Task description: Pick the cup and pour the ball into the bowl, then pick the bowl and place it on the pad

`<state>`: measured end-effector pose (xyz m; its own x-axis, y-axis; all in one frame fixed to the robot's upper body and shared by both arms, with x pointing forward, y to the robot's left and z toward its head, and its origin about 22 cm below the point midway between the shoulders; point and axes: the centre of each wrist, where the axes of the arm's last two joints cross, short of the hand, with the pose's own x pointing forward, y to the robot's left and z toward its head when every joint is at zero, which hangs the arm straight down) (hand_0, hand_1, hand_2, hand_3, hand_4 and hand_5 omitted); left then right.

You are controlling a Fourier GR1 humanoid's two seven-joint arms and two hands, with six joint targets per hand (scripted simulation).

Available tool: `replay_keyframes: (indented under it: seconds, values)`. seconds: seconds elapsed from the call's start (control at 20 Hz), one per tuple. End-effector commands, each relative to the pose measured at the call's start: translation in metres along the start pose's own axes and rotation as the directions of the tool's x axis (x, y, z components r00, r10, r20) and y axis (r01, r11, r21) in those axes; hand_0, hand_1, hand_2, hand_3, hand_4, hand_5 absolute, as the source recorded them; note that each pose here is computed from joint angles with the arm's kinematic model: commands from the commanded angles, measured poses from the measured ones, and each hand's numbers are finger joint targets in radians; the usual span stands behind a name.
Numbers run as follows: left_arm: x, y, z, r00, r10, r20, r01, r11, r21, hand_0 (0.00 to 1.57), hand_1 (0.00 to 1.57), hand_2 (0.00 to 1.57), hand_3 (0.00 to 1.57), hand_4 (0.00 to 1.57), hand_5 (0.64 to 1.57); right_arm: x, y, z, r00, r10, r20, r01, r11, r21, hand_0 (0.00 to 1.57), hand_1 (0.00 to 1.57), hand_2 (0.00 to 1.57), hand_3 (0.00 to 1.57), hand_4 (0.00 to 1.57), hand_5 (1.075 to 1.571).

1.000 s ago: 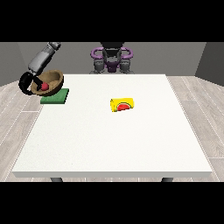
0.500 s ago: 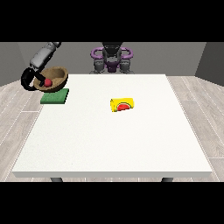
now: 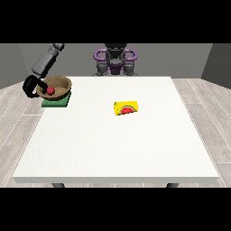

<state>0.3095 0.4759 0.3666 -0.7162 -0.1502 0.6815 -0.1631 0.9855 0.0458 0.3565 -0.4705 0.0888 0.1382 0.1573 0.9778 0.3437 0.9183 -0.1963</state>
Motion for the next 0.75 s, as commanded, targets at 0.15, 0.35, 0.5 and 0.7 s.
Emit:
replay_keyframes:
  seconds: [0.15, 0.35, 0.5, 0.7]
  values:
    - [0.012, -0.006, 0.004, 0.999, 0.016, 0.031, -0.015, 1.000, -0.013, 0.00, 0.00, 0.00, 0.00, 0.00, 1.516, 0.008, -0.045, 0.006, 0.998, -0.061, 0.005, 0.061, 0.989, -0.137, 0.74, 0.74, 0.69, 1.05, 0.00, 1.538]
    - [0.019, 0.015, 0.004, 0.999, 0.010, 0.044, -0.011, 1.000, 0.007, 0.00, 0.00, 0.00, 0.00, 0.00, 1.514, 0.028, -0.049, 0.003, 0.999, -0.039, 0.024, 0.042, 0.991, -0.126, 0.68, 0.68, 0.56, 0.95, 0.00, 1.531]
    - [0.012, 0.003, 0.006, 0.999, 0.027, 0.038, -0.027, 1.000, -0.004, 0.00, 0.00, 0.00, 0.00, 0.00, 1.515, 0.049, -0.059, 0.001, 0.997, -0.066, 0.036, 0.071, 0.989, -0.133, 0.42, 0.42, 0.47, 0.59, 0.00, 1.500]
    - [-0.013, 0.018, 0.018, 1.000, -0.009, -0.023, 0.010, 1.000, 0.016, 0.00, 0.00, 0.00, 0.00, 0.00, 1.515, 0.088, -0.079, 0.003, 0.996, -0.077, 0.046, 0.080, 0.994, -0.075, 0.13, 0.13, 0.28, 0.38, 0.00, 1.467]
